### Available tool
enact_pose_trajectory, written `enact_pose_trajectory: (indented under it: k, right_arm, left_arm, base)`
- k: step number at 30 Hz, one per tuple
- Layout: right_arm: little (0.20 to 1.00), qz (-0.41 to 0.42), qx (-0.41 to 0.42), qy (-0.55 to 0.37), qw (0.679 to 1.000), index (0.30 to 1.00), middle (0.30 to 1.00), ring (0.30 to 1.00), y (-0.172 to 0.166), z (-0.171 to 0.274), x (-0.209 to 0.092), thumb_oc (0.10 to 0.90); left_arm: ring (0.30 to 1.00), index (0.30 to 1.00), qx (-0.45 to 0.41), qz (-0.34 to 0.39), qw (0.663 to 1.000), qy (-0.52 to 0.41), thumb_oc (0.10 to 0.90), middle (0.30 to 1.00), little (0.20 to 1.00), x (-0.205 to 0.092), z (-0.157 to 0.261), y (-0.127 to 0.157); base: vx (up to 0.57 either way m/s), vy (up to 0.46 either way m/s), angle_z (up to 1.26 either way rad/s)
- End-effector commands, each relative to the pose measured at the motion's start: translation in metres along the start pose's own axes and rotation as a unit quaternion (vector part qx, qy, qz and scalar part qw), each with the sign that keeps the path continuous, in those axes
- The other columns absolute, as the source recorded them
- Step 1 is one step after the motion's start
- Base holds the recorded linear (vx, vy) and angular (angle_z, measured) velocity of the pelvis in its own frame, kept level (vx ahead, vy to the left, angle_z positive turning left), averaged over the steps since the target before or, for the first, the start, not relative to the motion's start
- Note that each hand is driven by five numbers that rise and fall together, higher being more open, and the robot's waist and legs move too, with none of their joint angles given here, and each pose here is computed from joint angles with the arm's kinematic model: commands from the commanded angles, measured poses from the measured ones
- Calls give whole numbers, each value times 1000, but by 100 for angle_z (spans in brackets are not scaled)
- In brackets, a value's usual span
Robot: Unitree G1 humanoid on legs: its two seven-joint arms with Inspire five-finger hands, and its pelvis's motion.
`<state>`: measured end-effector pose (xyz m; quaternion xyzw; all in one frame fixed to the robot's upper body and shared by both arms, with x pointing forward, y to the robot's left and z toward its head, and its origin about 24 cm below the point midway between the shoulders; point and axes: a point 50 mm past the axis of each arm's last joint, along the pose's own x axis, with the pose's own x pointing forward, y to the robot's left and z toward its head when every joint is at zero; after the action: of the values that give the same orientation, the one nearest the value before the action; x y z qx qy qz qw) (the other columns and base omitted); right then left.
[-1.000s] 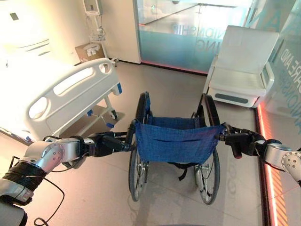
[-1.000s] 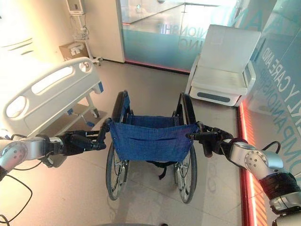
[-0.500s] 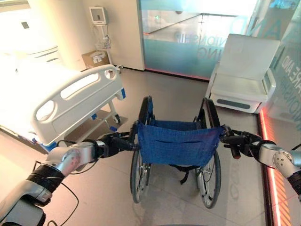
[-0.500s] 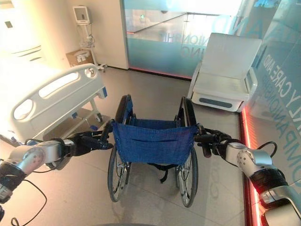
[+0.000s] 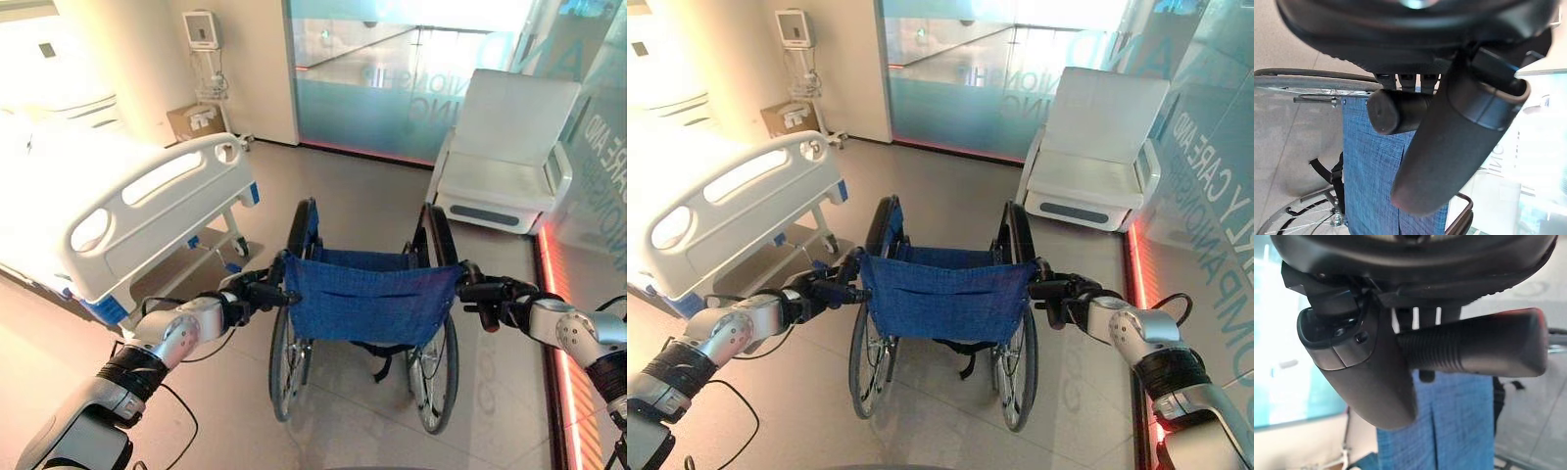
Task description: Push the wheelchair next to the bed
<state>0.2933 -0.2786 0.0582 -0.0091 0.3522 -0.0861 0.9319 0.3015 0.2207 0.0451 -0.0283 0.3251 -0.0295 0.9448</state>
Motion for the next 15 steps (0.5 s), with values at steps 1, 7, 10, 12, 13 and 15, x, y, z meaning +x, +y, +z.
enact_pose_trajectory:
  k: [1,7,10,12,13,15]
  right_arm:
    - [300,271,10,-64,960,300,300,300,118,36,-20,400]
    - [300,276,11,-71,958,300,300,300,125,34,-21,400]
    - [300,279,17,-76,957,300,300,300,126,35,-21,400]
    - [300,280,20,-79,957,300,300,300,126,36,-21,400]
    - [300,280,22,-80,956,300,300,300,127,36,-21,400]
    - [300,278,25,-84,957,300,300,300,128,38,-22,400]
  left_arm:
    - [465,465,-22,-57,974,-216,510,465,465,-15,107,-28]
    - [300,300,1,-78,972,-222,400,300,300,-12,103,-41]
    - [300,300,-1,-83,971,-225,400,300,300,-11,103,-44]
    - [300,300,-4,-81,970,-228,400,300,300,-11,104,-46]
    - [300,300,-5,-81,970,-229,400,300,300,-11,104,-47]
    - [300,300,-9,-82,969,-233,400,300,300,-11,106,-49]
  base:
    - [50,18,0]
    - [37,21,0]
    - [49,35,-2]
    - [52,44,-5]
    - [49,48,-3]
    - [41,38,-4]
